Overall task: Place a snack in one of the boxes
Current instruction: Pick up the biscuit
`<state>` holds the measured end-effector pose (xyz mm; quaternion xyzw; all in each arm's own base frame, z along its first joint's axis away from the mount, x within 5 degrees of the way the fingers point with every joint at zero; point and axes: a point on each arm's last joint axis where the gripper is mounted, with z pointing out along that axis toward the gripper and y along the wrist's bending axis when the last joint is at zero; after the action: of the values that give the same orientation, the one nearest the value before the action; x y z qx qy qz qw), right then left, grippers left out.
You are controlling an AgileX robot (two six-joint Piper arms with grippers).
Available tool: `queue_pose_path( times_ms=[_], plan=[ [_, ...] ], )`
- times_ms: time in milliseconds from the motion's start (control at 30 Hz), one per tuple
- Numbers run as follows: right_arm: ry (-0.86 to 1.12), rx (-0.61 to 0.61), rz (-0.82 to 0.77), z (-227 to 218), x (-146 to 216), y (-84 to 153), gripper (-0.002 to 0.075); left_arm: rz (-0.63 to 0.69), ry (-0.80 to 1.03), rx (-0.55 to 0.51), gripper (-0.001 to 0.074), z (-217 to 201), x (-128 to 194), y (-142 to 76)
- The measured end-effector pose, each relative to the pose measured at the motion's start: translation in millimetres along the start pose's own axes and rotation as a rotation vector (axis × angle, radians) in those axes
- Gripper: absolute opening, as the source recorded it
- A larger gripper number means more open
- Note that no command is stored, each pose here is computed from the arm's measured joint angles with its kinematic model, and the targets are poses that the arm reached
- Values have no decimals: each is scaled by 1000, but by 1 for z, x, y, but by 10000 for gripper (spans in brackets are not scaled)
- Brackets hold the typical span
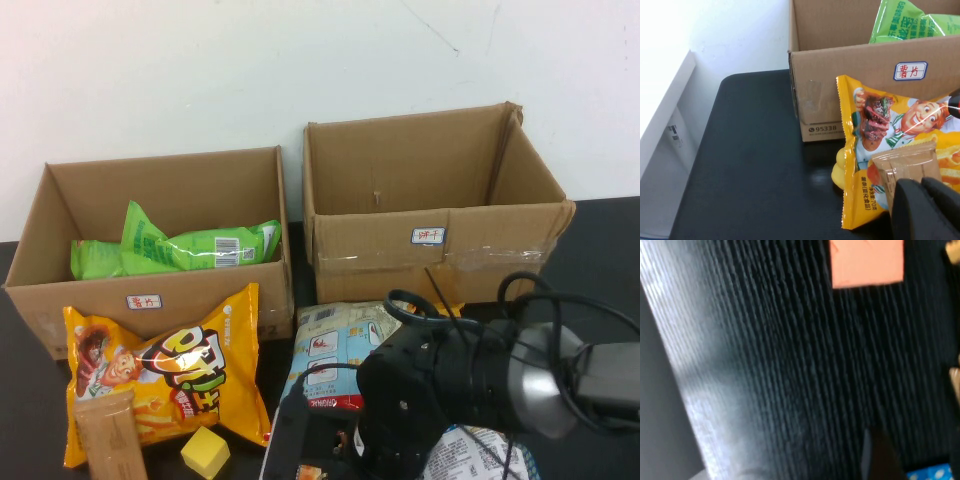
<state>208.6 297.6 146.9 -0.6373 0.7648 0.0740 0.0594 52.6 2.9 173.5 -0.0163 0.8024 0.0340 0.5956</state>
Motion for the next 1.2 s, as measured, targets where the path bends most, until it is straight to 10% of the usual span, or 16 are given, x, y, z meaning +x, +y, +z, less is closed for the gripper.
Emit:
queue_pose_path(
  times_ms=[900, 1200],
  plan=[
    [-155, 194, -143, 4, -19, -10, 371, 0, 0, 0, -3, 0, 0, 0],
    [-168, 247, -201, 4, -21, -15, 275, 0, 0, 0, -3, 0, 0, 0]
  ],
)
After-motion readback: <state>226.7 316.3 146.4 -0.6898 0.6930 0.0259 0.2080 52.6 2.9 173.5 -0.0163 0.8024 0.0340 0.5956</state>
